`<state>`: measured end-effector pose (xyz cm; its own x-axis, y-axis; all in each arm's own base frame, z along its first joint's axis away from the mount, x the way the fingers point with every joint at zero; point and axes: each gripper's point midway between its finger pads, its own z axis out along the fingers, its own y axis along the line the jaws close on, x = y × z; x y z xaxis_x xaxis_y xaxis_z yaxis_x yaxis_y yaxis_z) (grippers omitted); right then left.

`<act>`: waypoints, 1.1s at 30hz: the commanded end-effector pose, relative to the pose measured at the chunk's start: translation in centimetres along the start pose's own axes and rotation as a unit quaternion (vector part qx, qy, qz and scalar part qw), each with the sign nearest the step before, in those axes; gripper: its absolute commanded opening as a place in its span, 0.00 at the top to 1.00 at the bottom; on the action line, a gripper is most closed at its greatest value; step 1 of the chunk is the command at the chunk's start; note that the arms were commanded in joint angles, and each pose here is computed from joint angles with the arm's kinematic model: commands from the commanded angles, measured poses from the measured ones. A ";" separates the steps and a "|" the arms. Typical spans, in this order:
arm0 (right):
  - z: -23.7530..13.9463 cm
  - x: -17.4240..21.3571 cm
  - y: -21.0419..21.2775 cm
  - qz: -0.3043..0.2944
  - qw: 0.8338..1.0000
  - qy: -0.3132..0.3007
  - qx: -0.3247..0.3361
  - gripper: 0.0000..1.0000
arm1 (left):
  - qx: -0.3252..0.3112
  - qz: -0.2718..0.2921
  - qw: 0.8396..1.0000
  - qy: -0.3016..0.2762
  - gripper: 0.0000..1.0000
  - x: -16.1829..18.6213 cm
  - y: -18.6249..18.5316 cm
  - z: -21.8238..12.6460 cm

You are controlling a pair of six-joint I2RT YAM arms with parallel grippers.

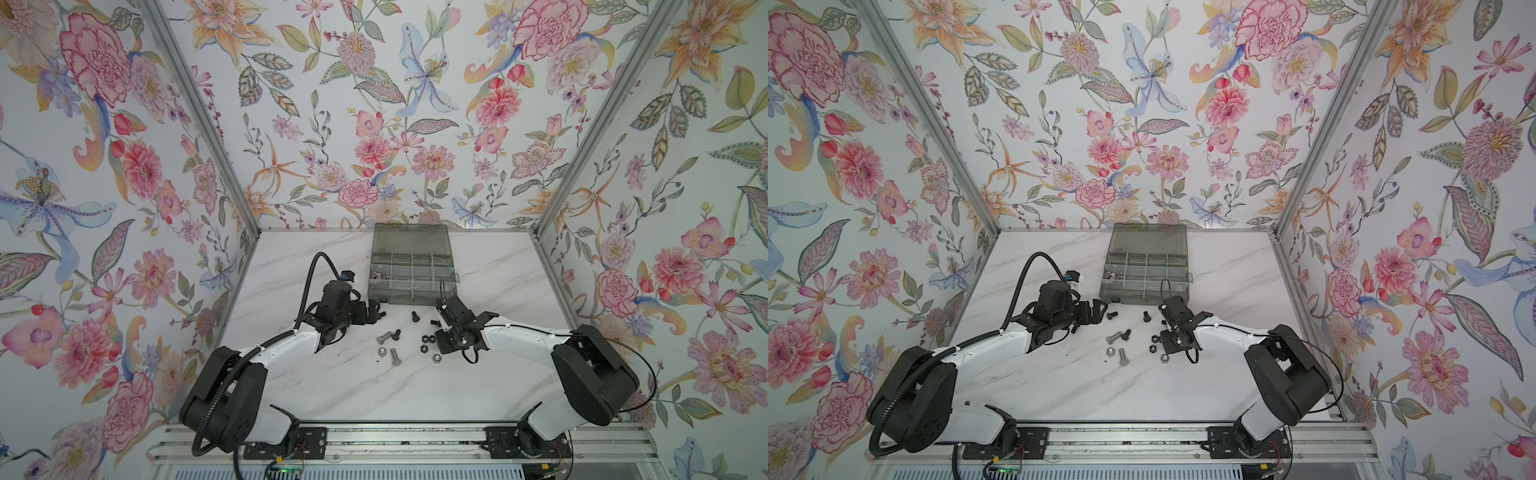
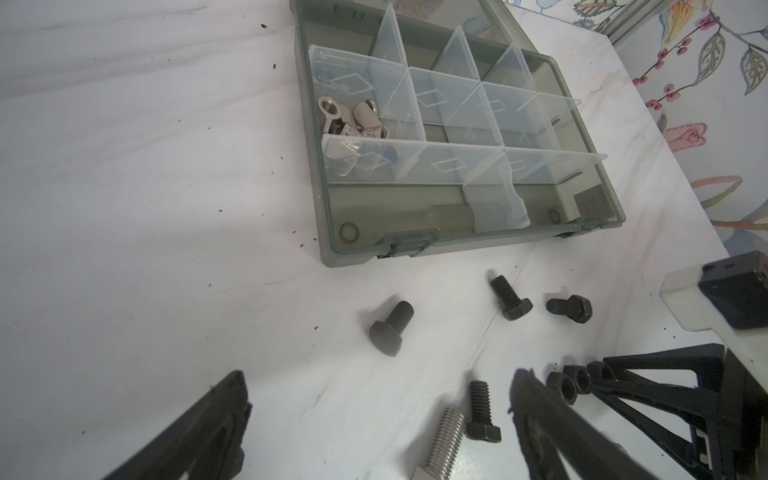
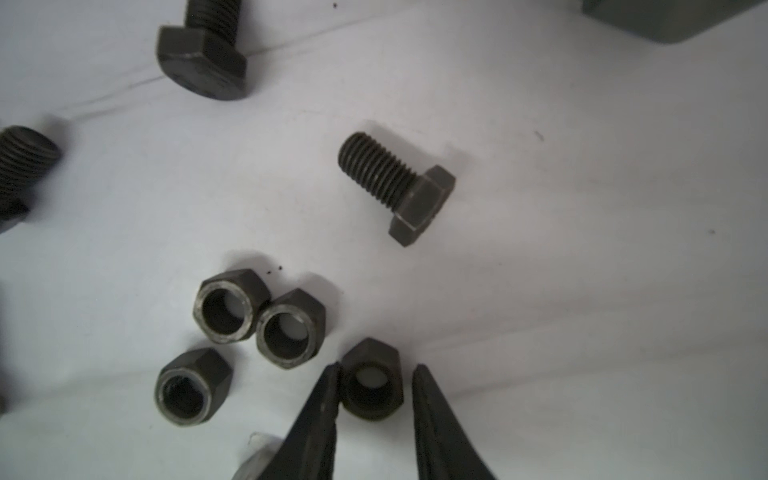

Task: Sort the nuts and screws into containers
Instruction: 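Close the right gripper on the dark hex nut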

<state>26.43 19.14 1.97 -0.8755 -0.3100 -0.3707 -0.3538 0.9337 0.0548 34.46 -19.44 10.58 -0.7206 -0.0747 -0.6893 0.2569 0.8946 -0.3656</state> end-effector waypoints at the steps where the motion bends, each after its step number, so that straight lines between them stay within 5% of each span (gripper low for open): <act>1: 0.0 1.4 -0.3 0.003 1.000 0.019 -0.001 0.68 | 0.002 -0.008 1.000 -0.012 0.01 -0.7 0.1 -0.5; 25: 1.1 1.4 0.1 0.000 0.999 0.033 -0.008 0.71 | 0.004 -0.010 1.000 -0.015 0.01 -0.8 0.0 -0.7; 33: 0.6 1.1 -0.5 0.014 1.000 0.024 -0.009 0.93 | 0.002 -0.010 1.000 -0.014 0.01 -0.8 0.2 -0.7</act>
<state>26.71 19.25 1.94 -0.8751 -0.3024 -0.3779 -0.3506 0.9343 0.0642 34.47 -19.42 10.69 -0.7206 -0.0824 -0.6885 0.2524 0.8937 -0.3711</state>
